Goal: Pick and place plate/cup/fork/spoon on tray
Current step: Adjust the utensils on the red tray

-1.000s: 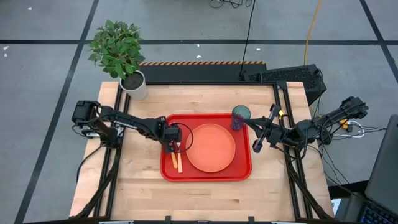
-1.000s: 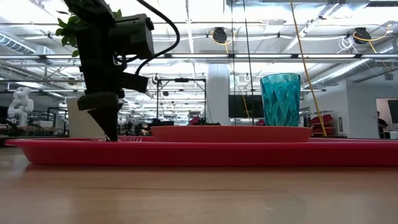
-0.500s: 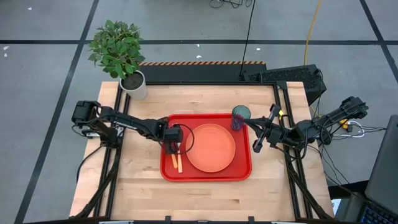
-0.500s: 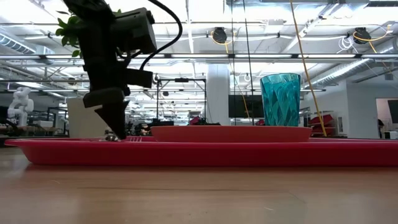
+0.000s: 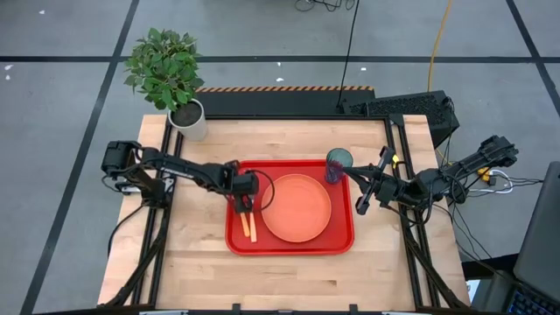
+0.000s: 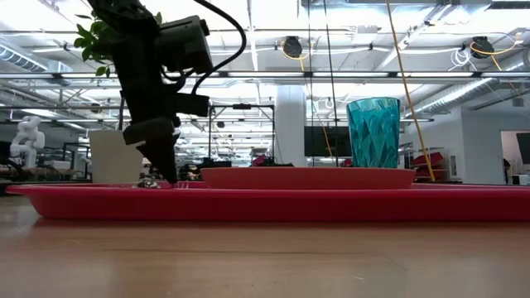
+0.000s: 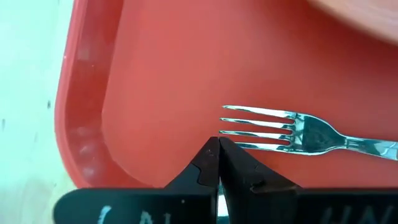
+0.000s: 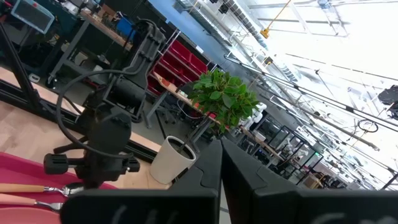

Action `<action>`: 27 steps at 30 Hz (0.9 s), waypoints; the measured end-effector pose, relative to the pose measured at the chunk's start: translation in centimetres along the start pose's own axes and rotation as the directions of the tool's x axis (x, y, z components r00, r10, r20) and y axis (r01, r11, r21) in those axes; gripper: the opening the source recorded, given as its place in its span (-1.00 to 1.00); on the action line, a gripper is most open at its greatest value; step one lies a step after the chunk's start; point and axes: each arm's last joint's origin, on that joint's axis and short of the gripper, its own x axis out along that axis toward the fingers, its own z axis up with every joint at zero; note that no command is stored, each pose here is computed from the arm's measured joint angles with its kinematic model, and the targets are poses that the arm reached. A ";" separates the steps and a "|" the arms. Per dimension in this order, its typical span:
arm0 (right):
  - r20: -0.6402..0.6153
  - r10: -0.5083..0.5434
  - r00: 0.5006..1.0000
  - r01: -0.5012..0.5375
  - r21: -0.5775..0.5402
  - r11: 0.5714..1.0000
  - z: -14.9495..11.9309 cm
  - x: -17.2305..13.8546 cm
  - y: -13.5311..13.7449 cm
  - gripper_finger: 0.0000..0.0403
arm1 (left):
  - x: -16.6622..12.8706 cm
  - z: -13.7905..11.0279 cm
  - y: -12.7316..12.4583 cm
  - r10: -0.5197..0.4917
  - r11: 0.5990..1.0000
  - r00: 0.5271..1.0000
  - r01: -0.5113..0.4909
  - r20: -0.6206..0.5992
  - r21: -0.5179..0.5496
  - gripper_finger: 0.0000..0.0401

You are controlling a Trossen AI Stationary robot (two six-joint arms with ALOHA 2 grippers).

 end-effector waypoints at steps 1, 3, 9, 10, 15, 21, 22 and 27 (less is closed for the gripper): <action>0.000 0.000 1.000 0.000 0.000 1.000 0.0 0.0 0.0 -1.00 | 0.0 -0.1 0.1 0.003 1.000 1.000 -0.003 -0.008 -0.001 -0.94; -0.001 0.000 1.000 0.000 -0.001 1.000 0.0 0.0 0.0 -1.00 | 0.0 -0.2 0.2 0.008 1.000 1.000 -0.008 -0.026 0.002 -0.96; -0.002 0.002 1.000 -0.002 -0.003 1.000 0.0 0.0 0.0 -1.00 | 0.0 -0.5 0.2 0.014 1.000 0.999 -0.014 -0.049 0.001 -0.95; -0.002 0.002 1.000 -0.002 -0.002 1.000 0.0 0.0 0.0 -1.00 | 0.0 -0.5 0.1 0.014 1.000 0.999 -0.014 -0.048 0.002 -0.94; -0.002 0.001 1.000 -0.001 -0.003 1.000 0.0 0.0 0.0 -1.00 | -0.3 -0.1 -0.1 0.012 1.000 0.999 -0.012 -0.034 0.009 -0.98; -0.002 0.002 1.000 -0.002 -0.003 1.000 0.0 0.0 0.0 -1.00 | -0.4 -0.5 0.0 0.033 0.999 0.997 -0.032 -0.076 0.019 -0.95; -0.002 0.001 1.000 -0.002 -0.003 1.000 0.0 0.0 0.0 -1.00 | -0.4 -0.6 0.1 0.041 0.999 0.995 -0.039 -0.088 0.022 -0.95; -0.002 0.002 1.000 -0.002 -0.003 1.000 0.0 0.0 0.0 -1.00 | -0.4 -0.7 0.1 0.046 0.999 0.994 -0.044 -0.099 0.020 -0.97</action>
